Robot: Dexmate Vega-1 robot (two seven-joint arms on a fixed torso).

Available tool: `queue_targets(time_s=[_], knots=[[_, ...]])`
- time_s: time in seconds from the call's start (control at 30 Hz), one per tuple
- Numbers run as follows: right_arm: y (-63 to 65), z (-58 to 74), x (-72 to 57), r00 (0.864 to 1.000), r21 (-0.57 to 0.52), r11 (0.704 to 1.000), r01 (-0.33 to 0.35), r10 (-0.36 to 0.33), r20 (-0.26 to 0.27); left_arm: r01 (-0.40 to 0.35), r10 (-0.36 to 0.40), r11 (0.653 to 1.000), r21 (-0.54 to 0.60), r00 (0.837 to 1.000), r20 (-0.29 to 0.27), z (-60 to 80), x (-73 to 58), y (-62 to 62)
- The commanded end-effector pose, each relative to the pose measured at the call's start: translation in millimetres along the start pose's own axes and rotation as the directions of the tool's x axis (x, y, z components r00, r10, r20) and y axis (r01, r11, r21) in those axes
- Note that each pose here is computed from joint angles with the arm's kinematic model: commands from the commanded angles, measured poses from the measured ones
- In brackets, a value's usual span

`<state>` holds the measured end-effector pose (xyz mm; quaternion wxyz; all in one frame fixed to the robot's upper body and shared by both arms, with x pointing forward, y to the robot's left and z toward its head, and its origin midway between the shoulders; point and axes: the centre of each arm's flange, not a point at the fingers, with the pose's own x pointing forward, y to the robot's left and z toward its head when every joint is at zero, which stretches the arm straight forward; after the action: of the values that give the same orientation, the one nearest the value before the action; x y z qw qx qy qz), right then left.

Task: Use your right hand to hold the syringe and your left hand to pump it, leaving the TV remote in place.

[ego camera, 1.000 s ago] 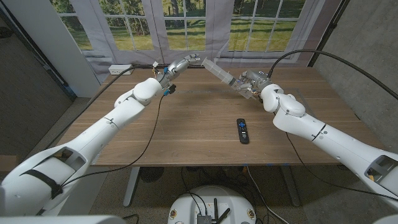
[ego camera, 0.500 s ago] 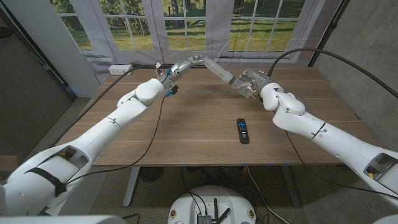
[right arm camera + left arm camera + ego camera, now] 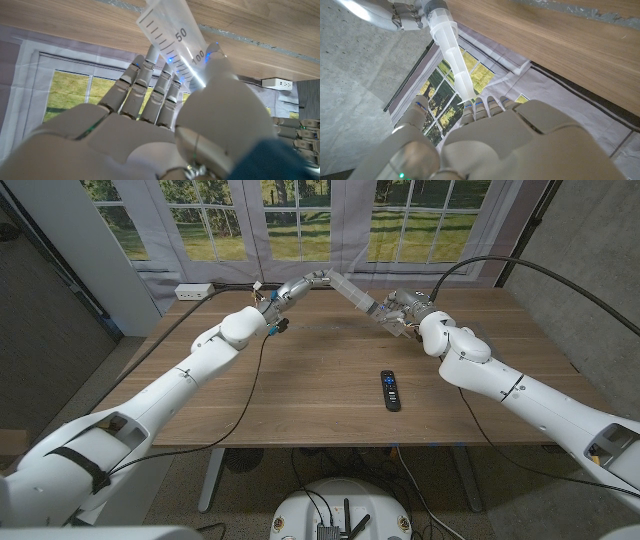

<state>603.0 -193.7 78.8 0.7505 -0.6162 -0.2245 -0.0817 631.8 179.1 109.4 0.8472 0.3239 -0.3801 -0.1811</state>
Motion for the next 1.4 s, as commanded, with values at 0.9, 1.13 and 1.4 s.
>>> queue_targets(time_s=[0.9,1.13,1.4], knots=[[-2.8,3.6,-2.6,0.999,-0.015,1.0,0.019,-0.018,0.031,0.104,-0.104,0.995,0.005,0.994,-0.016,-0.5,6.5,-13.4],[-3.4,5.2,-4.8,0.999,-0.012,0.999,0.029,-0.029,0.028,0.114,-0.114,0.993,0.003,0.993,-0.016,-0.5,6.1,-15.7],[-3.4,7.7,-6.3,0.999,-0.007,0.999,0.039,-0.038,0.027,0.122,-0.122,0.993,0.003,0.992,-0.013,0.5,4.9,-17.9]])
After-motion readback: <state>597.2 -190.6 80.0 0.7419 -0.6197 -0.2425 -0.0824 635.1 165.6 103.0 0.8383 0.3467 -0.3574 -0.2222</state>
